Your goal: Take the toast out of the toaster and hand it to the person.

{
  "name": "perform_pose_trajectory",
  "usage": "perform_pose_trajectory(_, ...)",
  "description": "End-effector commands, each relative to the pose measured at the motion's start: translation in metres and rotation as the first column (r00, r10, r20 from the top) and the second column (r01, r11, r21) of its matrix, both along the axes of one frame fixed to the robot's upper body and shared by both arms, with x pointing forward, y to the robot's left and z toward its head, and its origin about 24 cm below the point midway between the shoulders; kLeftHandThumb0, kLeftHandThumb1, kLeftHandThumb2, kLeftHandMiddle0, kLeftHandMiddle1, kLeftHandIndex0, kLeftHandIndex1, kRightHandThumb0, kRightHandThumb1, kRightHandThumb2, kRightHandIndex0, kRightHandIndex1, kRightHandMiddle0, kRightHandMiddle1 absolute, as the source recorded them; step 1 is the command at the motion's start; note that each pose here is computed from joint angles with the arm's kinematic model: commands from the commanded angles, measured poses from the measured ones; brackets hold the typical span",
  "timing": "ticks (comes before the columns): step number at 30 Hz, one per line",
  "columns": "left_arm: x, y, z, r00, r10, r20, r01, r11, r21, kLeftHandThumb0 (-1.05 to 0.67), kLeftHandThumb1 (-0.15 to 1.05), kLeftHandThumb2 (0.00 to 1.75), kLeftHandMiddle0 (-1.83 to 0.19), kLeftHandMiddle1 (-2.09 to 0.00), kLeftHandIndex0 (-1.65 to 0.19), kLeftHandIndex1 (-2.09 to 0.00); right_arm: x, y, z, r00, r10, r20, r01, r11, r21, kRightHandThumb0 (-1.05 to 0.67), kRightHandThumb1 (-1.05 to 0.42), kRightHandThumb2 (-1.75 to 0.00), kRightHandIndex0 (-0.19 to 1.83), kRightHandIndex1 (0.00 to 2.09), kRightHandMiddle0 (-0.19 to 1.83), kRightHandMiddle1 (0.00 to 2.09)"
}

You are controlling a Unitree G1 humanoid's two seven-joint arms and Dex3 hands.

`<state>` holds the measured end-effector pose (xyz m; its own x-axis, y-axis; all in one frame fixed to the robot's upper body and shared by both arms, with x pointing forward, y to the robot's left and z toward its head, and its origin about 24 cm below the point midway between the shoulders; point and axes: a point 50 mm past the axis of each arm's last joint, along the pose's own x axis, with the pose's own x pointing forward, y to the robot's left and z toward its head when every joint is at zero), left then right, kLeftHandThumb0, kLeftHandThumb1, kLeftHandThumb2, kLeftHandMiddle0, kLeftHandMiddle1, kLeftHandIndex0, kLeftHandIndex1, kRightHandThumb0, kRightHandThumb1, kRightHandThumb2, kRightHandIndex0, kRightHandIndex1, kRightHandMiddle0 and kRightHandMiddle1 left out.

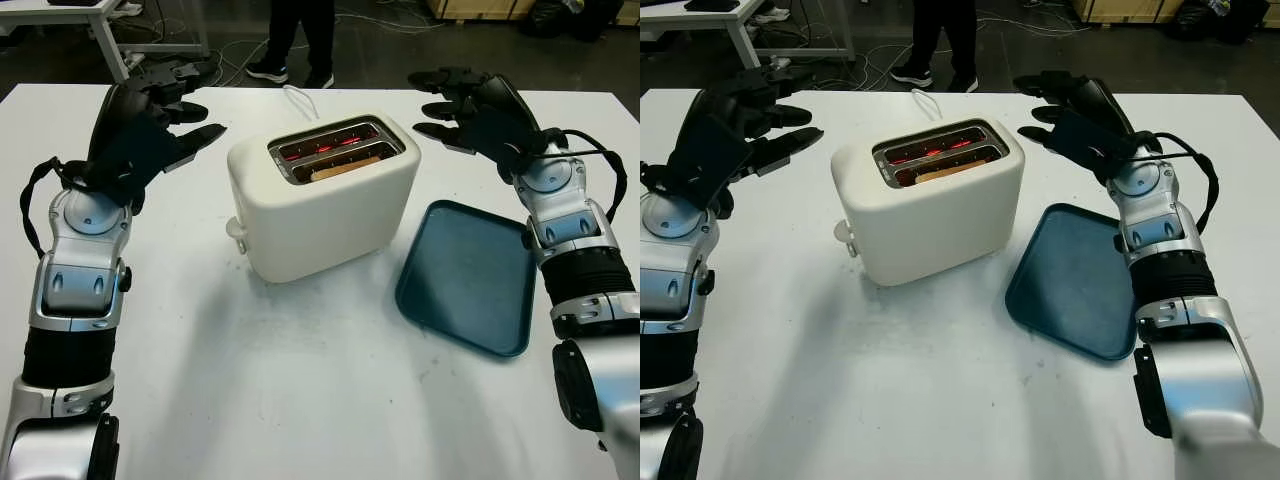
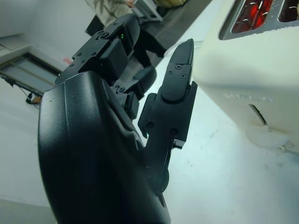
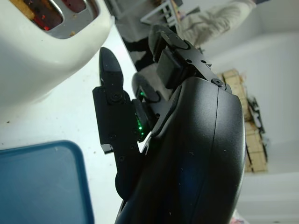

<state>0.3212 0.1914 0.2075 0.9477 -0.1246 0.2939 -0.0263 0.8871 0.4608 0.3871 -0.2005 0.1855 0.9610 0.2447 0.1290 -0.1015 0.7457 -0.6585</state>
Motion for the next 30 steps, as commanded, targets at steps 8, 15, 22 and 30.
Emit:
perform_pose_trajectory(8,0.0022,0.0006,0.0092,1.0,-0.007,0.026,0.007,1.0,-0.005,-0.26,0.92,0.07,-0.34,-0.83,-0.58,-0.05,-0.0022,-0.0038,0.0001,1.0,-0.023,0.001,0.023,0.999,-0.026,-0.27,-0.92,-0.14,0.67,0.0,0.57,0.0)
perform_pose_trajectory(15,0.0025,0.0009,0.009,0.999,-0.014,0.029,0.014,1.0,-0.003,-0.26,0.92,0.07,-0.34,-0.85,-0.59,-0.06,-0.0023,-0.0047,0.001,0.999,-0.04,0.013,0.041,0.998,-0.054,-0.25,-0.92,-0.13,0.68,0.01,0.58,0.01)
perform_pose_trajectory(22,0.0012,0.0028,0.0107,1.0,0.0,0.025,0.001,0.999,-0.033,-0.25,0.92,0.07,-0.33,-0.85,-0.58,-0.05,-0.0017,-0.0053,0.0015,0.999,-0.043,0.018,0.043,0.998,-0.04,-0.25,-0.92,-0.12,0.68,0.01,0.59,0.0)
perform_pose_trajectory(30,0.0008,0.0045,0.0106,1.0,0.004,0.027,-0.003,0.999,-0.038,-0.25,0.92,0.07,-0.32,-0.87,-0.58,-0.06,-0.0012,-0.0035,0.003,0.999,-0.039,0.024,0.039,0.999,-0.003,-0.21,-0.92,-0.11,0.69,0.01,0.6,0.01)
